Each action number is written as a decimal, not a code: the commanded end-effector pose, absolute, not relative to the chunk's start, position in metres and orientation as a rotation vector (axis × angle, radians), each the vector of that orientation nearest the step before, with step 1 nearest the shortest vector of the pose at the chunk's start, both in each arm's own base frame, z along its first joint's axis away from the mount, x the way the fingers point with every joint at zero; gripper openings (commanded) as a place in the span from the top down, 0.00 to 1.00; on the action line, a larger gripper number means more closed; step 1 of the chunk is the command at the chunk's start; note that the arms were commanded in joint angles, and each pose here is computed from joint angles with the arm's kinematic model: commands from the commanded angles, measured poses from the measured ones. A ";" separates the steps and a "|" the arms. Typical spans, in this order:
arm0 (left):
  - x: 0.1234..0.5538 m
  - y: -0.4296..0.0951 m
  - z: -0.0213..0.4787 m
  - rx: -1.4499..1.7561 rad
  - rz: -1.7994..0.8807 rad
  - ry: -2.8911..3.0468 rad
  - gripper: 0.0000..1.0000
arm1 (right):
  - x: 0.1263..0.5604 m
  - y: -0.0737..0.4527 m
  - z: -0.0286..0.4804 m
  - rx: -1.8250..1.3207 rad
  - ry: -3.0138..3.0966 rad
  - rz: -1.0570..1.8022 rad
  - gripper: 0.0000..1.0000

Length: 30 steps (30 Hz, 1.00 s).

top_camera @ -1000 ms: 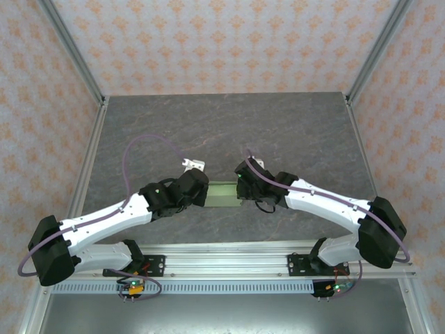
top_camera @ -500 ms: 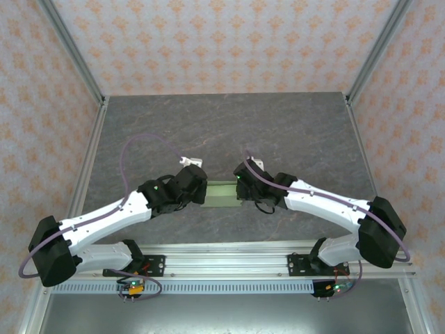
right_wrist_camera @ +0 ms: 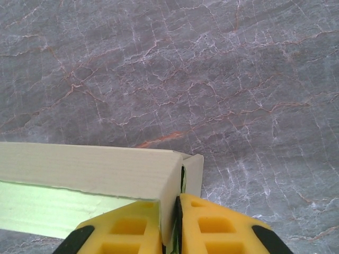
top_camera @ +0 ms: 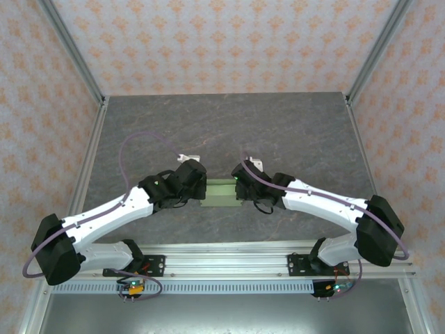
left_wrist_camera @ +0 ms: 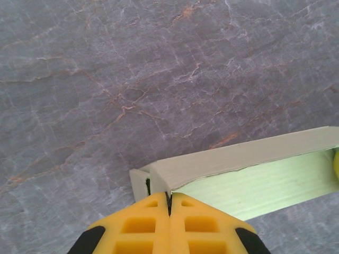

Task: Fold the paper box

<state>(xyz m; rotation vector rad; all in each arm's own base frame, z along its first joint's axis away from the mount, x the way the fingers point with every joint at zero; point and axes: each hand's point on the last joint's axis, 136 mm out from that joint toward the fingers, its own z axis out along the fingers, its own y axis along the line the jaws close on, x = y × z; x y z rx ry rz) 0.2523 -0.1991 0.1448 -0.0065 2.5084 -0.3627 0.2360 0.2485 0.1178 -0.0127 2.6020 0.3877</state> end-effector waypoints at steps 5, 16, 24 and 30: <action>0.246 -0.217 0.145 -0.075 -0.572 2.519 1.00 | 0.232 0.258 0.113 -0.040 2.633 0.372 0.84; 0.238 -0.187 0.101 -0.074 -0.382 2.563 1.00 | 0.234 0.263 0.115 -0.038 2.623 0.376 0.79; 0.242 -0.175 0.080 -0.037 -0.275 2.542 1.00 | 0.237 0.255 0.139 -0.191 2.508 0.367 0.62; 0.244 -0.173 0.079 0.012 -0.250 2.519 1.00 | 0.222 0.245 0.175 -0.569 2.263 0.411 0.46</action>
